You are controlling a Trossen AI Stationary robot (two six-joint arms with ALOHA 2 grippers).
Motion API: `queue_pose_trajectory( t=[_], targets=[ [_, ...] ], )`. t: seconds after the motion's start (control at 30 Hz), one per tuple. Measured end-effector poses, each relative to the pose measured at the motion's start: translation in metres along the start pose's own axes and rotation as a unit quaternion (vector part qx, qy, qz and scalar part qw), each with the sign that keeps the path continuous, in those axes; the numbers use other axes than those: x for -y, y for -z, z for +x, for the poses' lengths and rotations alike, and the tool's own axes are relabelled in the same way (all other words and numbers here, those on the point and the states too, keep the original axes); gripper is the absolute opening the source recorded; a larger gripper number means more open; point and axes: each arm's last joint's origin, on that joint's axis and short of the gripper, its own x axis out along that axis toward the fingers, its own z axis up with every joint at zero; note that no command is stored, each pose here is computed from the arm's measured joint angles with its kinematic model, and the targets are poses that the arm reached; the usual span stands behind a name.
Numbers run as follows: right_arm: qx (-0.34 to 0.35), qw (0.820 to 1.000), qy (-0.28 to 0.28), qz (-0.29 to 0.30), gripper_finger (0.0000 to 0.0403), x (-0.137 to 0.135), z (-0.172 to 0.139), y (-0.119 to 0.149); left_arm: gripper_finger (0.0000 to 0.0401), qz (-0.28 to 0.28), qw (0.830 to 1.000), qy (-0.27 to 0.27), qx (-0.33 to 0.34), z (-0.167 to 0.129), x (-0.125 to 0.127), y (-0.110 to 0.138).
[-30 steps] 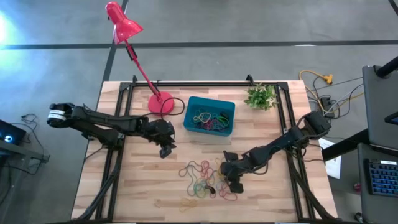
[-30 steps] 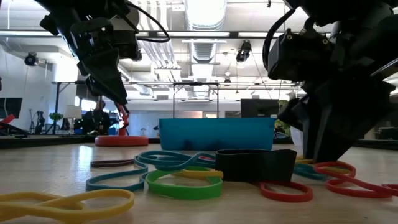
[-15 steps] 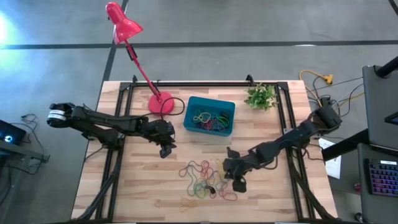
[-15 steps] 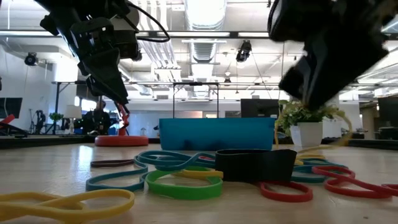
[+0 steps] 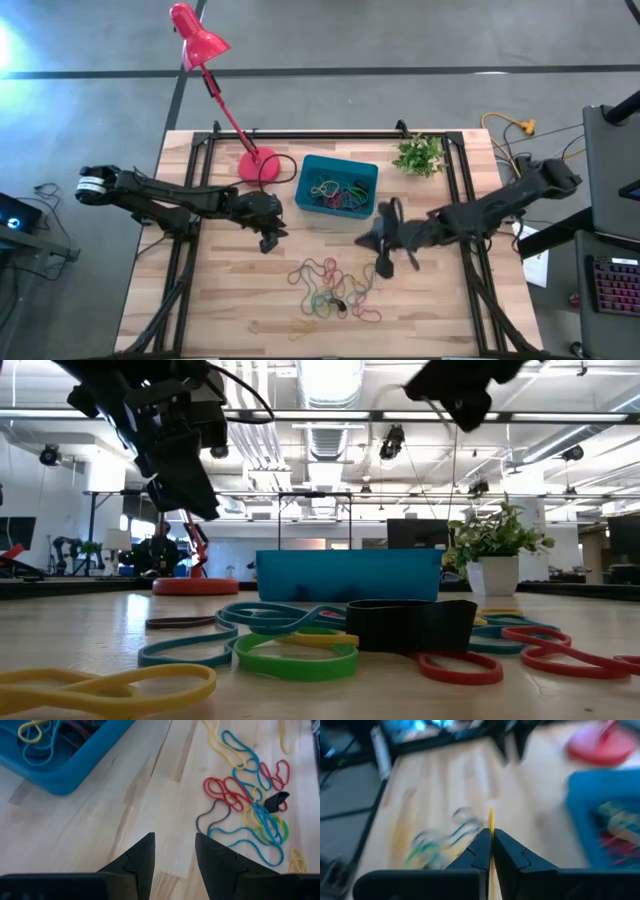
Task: Pick and place rubber bands into bin
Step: Put the yellow rubber band into the blue bin
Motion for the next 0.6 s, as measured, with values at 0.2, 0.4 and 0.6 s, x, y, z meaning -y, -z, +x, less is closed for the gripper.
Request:
queue_pose_trajectory(
  t=[0.2, 0.4, 0.6],
  targets=[
    [0.057, 0.995, 0.077, -0.023, 0.0008, 0.031, -0.012, -0.023, 0.0125, 0.001, 1.0, 0.008, 0.016, 0.0, 0.001, -0.003],
    [0.059, 0.988, 0.141, -0.031, 0.0008, 0.067, -0.007, -0.034, 0.0125, 0.001, 1.0, 0.012, 0.025, 0.0, 0.002, -0.004],
    [0.05, 0.984, 0.171, -0.02, 0.0008, 0.1, 0.002, -0.039, 0.0125, 0.002, 0.999, 0.022, 0.045, 0.0, 0.003, -0.007]
  ],
)
